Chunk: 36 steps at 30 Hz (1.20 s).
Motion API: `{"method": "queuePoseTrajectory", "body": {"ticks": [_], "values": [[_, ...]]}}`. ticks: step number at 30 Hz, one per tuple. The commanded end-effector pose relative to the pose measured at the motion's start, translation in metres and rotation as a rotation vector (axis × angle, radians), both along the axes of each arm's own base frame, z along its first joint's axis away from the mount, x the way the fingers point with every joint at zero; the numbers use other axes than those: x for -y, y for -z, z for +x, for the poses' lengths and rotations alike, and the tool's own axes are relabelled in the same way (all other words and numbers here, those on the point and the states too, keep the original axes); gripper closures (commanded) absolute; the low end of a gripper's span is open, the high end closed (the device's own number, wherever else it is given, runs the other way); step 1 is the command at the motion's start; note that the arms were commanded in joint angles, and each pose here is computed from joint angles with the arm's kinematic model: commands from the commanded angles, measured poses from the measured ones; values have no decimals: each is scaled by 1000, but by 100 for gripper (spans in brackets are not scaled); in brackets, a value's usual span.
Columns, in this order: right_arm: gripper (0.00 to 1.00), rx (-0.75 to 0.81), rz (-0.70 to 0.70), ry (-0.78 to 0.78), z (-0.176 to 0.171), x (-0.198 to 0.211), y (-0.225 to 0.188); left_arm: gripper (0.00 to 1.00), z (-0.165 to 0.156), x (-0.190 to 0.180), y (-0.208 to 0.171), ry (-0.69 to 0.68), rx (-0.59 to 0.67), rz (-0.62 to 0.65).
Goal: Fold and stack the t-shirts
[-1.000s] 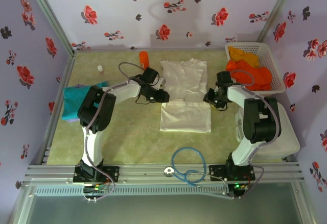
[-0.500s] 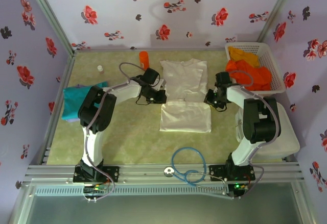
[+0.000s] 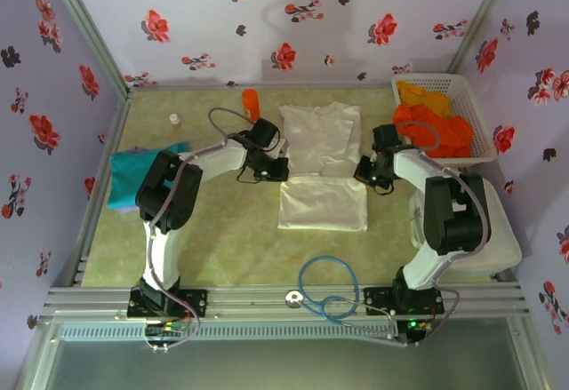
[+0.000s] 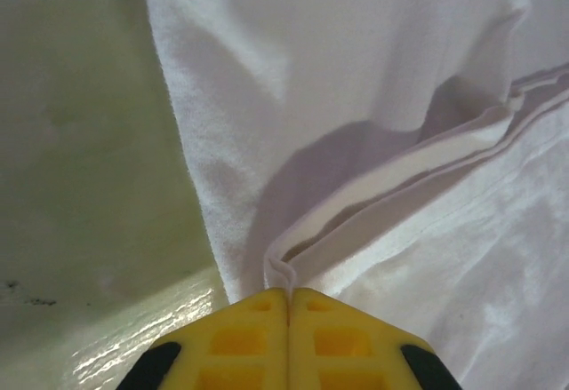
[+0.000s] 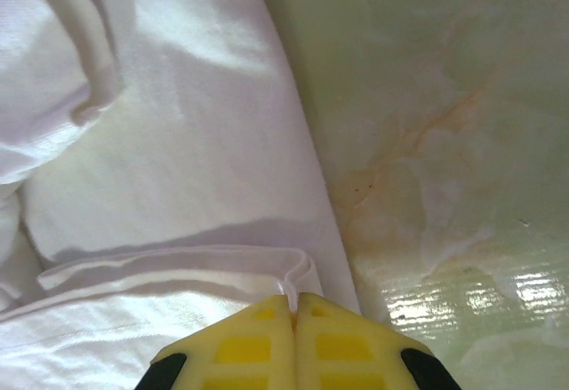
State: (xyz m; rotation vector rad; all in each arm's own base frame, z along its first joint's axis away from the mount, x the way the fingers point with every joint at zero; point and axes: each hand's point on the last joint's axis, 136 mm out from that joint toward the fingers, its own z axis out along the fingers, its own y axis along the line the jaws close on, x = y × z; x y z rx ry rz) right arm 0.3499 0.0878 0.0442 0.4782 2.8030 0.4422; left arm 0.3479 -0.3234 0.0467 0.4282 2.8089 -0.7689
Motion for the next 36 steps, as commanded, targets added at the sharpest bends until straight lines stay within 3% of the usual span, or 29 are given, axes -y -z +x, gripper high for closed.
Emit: {"method": "queuePoseTrajectory", "body": {"ticks": [1,21,36], "values": [[100,43,-19,-6,4,1,-25,100,5,2,-38,22,71,-8],[100,140,4,23,58,1,-63,100,55,5,-75,83,214,11],[100,102,15,33,89,3,-33,100,96,6,-45,109,234,9]]}}
